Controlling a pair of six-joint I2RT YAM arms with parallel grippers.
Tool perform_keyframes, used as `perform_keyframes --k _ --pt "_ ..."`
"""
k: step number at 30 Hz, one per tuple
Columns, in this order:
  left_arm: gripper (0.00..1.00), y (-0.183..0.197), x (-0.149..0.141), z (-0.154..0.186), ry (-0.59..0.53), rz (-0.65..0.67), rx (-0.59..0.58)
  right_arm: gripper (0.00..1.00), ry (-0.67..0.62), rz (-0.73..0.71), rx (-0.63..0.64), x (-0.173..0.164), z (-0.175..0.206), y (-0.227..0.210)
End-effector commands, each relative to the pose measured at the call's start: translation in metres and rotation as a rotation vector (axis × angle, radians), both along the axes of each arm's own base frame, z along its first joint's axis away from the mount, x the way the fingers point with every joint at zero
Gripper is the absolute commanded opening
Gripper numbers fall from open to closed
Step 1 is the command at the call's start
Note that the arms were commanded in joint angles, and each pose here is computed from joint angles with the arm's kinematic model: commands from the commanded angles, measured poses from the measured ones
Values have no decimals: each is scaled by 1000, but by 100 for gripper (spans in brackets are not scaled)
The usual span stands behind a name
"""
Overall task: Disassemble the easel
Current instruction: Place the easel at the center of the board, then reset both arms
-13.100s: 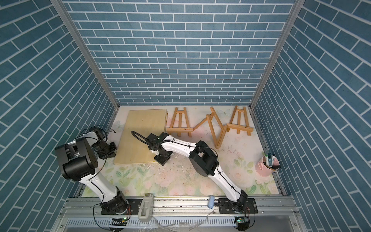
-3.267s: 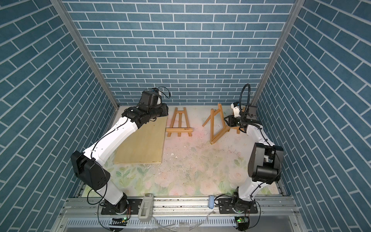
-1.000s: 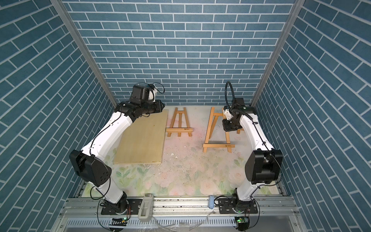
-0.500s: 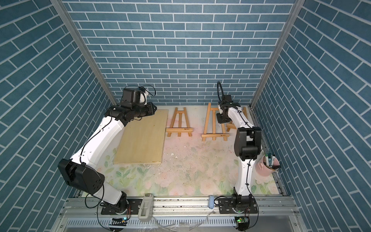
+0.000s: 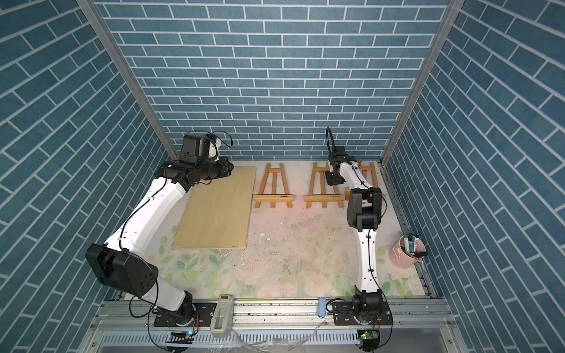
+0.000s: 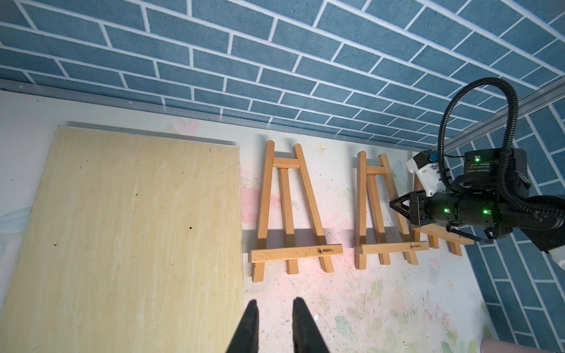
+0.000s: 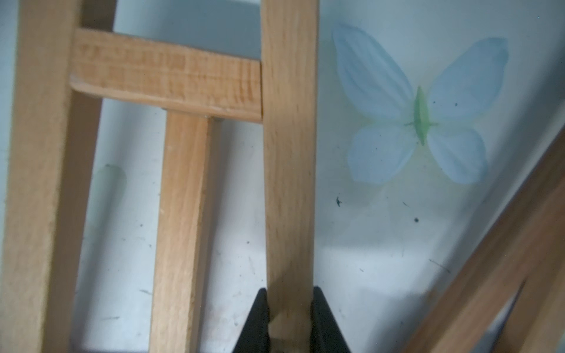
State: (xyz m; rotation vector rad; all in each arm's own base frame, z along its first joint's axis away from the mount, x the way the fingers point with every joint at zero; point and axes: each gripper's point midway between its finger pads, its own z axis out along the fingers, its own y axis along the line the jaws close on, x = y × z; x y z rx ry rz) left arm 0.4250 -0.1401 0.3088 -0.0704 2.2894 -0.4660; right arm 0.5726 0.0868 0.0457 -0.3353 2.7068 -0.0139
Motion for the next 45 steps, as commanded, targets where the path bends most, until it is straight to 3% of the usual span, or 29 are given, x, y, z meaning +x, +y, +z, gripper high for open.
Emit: perform_keyframes --k 1,4,9,12,13,14,16,21,25,29,33,38,42,45 --pt "23 8 -3 0 18 20 13 0 -41 -39 25 12 -1 7" --pt "23 10 -4 -2 21 26 19 0 -46 -35 17 15 0 8" --pt "23 13 -7 -7 28 34 22 13 -55 -39 32 15 6 10" --pt "23 16 -10 -9 26 41 22 26 -69 -51 47 13 15 11" --pt "23 16 -10 -8 22 42 23 33 -78 -52 53 12 20 11" --pt "23 18 -11 -7 18 44 24 46 -87 -51 60 12 24 12" --pt "23 20 -13 -6 10 46 34 55 -107 -52 70 12 36 13" --pt "25 29 -22 -2 -12 63 64 55 -179 -62 92 10 73 13" --pt "28 44 -32 5 -47 88 105 55 -293 -79 125 -2 125 10" --pt "36 64 -44 11 -99 122 165 54 -440 -121 145 -33 178 -2" --pt "46 84 -51 3 -174 158 254 56 -560 -199 154 -76 207 -28" --pt "73 121 -60 -30 -298 293 410 60 -571 -346 215 -125 188 -71" --pt "84 144 -69 -63 -367 371 533 62 -546 -442 219 -153 158 -97" --pt "90 159 -73 -107 -355 381 607 63 -549 -466 212 -166 141 -105"
